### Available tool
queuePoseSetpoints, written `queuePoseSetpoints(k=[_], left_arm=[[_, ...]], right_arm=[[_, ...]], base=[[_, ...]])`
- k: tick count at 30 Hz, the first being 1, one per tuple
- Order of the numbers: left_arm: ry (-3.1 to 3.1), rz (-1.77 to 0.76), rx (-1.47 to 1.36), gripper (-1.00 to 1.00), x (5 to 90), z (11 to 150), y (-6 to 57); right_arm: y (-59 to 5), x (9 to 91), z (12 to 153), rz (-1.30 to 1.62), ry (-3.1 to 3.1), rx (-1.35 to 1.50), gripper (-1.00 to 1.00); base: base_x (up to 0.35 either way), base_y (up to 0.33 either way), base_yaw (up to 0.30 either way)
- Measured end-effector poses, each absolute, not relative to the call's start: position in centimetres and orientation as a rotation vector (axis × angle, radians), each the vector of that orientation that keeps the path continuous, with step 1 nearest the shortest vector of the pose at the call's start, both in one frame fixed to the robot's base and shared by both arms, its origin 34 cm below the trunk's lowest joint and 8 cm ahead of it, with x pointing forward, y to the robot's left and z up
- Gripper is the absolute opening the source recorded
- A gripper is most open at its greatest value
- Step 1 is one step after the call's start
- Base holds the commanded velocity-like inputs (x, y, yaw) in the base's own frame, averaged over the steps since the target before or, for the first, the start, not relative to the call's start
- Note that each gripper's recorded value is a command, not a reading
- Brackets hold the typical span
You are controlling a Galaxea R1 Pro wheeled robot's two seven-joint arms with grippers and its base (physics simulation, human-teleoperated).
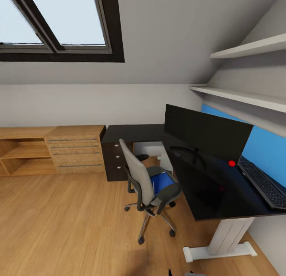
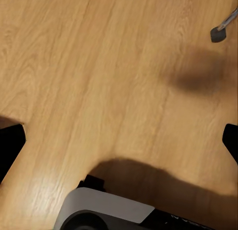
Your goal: In the bedroom, organize the workspace by keeping the computer under the desk, ensuring the monitor is on the desk, placing the keyboard on the desk next to the monitor, placing the mouse on the desk next to the keyboard, moving the folder from the swivel chair onto the desk next to the mouse, stacking the notebook on top of the folder with the pen on top of the notebook, and positioning the swivel chair next to the desk.
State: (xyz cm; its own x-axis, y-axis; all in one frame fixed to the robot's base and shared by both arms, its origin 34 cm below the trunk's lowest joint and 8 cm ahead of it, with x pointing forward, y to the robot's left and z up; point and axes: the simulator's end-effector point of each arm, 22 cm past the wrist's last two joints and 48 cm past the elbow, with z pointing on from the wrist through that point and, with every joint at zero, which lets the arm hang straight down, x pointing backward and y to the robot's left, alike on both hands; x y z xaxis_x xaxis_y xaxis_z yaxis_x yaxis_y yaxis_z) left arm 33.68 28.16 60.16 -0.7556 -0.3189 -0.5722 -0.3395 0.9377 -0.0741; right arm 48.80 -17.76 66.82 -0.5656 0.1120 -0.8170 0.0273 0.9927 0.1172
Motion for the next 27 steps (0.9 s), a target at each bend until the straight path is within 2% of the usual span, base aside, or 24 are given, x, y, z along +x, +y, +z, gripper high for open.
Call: queuePoseSetpoints(k=[17, 27], left_arm=[[2.483, 0.045, -0.467, 1.0, 33.67, 60.17, 28.15], [2.484, 0.043, -0.466, 1.0, 33.69, 60.17, 28.04]], right_arm=[[-17.84, 48.79, 66.83, 0.111, 2.17, 0.096, 1.0], [-17.74, 48.76, 66.83, 0.116, 2.171, 0.092, 1.0]], base=[[-0.016, 0.0, 0.266], [0.0, 0.048, 0.035]])
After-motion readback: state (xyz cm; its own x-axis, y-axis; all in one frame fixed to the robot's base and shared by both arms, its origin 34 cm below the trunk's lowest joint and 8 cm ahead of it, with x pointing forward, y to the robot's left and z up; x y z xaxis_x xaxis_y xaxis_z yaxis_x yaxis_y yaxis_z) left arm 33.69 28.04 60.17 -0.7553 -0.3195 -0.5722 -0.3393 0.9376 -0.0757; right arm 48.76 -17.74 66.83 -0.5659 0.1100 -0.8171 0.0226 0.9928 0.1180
